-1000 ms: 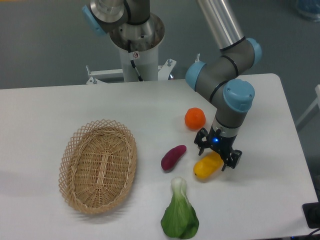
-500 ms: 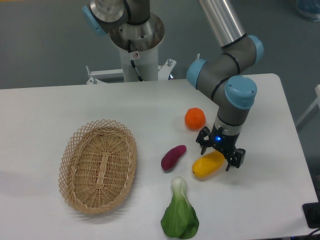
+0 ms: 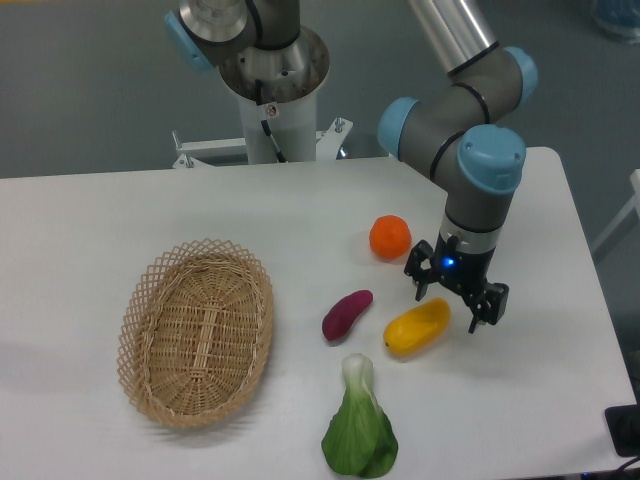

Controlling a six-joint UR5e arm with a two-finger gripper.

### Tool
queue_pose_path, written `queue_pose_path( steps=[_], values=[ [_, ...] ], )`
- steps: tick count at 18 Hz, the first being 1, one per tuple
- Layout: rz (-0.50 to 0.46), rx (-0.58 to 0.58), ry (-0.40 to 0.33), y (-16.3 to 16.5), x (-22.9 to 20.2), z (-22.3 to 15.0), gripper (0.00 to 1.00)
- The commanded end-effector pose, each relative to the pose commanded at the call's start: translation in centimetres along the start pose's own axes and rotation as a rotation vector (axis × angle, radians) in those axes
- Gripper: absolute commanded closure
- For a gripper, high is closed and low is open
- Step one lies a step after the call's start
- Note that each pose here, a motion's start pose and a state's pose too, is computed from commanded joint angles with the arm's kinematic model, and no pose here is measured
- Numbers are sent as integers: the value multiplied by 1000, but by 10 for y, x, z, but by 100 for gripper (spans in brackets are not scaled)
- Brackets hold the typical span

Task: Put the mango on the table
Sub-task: 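Raise the open gripper up away from the mango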

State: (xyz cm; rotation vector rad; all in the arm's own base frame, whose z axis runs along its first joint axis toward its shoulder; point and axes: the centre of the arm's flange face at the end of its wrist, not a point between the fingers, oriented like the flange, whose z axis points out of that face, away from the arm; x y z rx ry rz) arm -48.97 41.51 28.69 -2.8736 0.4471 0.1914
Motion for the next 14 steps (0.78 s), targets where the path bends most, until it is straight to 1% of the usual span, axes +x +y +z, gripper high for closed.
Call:
queue_pose_path(
  steps=[6,7,8,11,14],
  values=[
    [1,-9,-16,-2,-5,-28,0],
    [-1,-10,-15,-1,-5,-31,0],
    [2,-11,-6,8,-6,-32,0],
    [4,-16,-8,12,-4,-44,0],
    [4,-20,12,10,-2,-47,0]
  ],
)
